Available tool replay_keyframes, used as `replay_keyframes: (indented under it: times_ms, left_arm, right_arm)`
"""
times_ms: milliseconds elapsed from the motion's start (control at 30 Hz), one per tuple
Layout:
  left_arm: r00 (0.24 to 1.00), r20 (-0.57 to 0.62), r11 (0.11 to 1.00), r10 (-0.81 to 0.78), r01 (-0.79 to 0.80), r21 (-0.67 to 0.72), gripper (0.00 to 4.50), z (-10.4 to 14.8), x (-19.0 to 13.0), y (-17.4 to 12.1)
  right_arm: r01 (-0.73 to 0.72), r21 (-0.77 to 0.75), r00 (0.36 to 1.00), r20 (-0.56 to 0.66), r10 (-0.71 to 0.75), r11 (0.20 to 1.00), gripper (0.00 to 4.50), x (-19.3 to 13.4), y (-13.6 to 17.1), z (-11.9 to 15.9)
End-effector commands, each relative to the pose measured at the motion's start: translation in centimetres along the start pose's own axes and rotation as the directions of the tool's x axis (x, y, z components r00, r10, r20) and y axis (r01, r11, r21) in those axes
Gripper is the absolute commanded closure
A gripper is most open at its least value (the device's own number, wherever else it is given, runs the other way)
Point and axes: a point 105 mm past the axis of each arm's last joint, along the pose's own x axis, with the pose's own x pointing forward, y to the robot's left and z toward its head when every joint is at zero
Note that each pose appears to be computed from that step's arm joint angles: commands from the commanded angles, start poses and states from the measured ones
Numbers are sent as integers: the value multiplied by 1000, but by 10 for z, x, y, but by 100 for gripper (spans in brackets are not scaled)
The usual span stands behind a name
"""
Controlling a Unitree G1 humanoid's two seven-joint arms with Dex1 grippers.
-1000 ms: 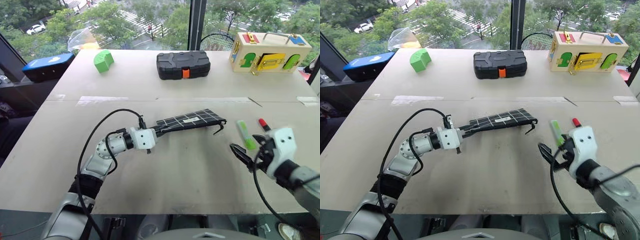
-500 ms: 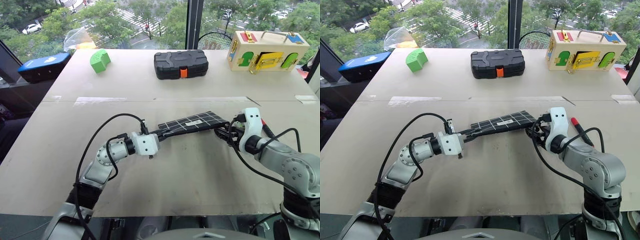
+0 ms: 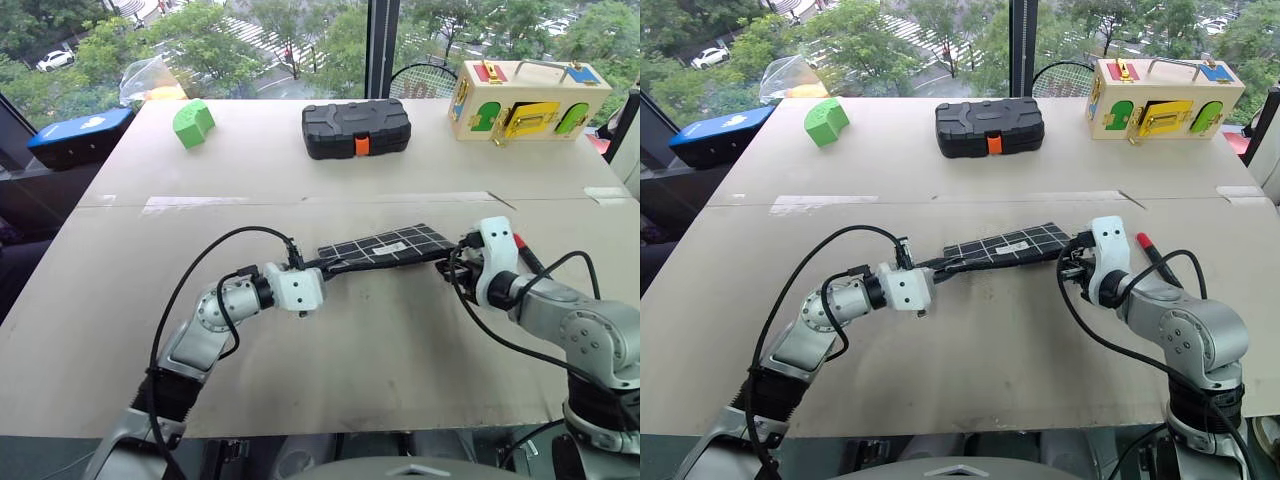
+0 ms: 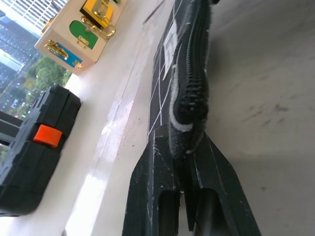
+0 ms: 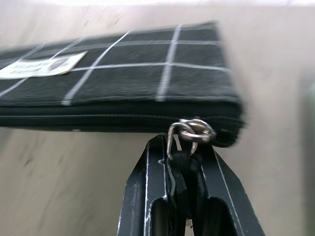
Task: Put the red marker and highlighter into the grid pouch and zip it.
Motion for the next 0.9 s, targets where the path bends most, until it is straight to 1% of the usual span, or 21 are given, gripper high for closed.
replay_keyframes:
  times_ms: [33, 167, 300, 400, 633, 767, 900]
  left_arm:
    - [1000, 22, 999, 14, -15, 49, 450, 8, 3, 6]
    - [999, 34, 998, 15, -17, 60, 450, 14, 7, 10]
    - [999, 31, 998, 37, -38, 42, 450, 17, 7, 16]
    - [999, 30, 998, 41, -43, 40, 450, 19, 6, 17]
    - [997, 45, 998, 61, -62, 19, 450, 28, 9, 19]
    - [995, 27, 995, 97, -96, -6, 450, 25, 7, 26]
    - [996, 36, 996, 87, -87, -4, 450, 28, 11, 23]
  right_arm:
    - [-97, -38, 995, 0, 97, 995, 443, -4, 20, 6]
    - [-155, -32, 987, -38, 154, 987, 443, -5, 27, 1]
    - [-151, -43, 987, -67, 148, 988, 443, -4, 23, -1]
    - [-168, -40, 984, -67, 165, 985, 443, -4, 26, 0]
    - [-256, -22, 966, -53, 254, 966, 443, 6, 51, 6]
    - [-269, -10, 962, -51, 268, 963, 443, 6, 53, 7]
    - [-291, -4, 956, -44, 291, 957, 443, 7, 58, 11]
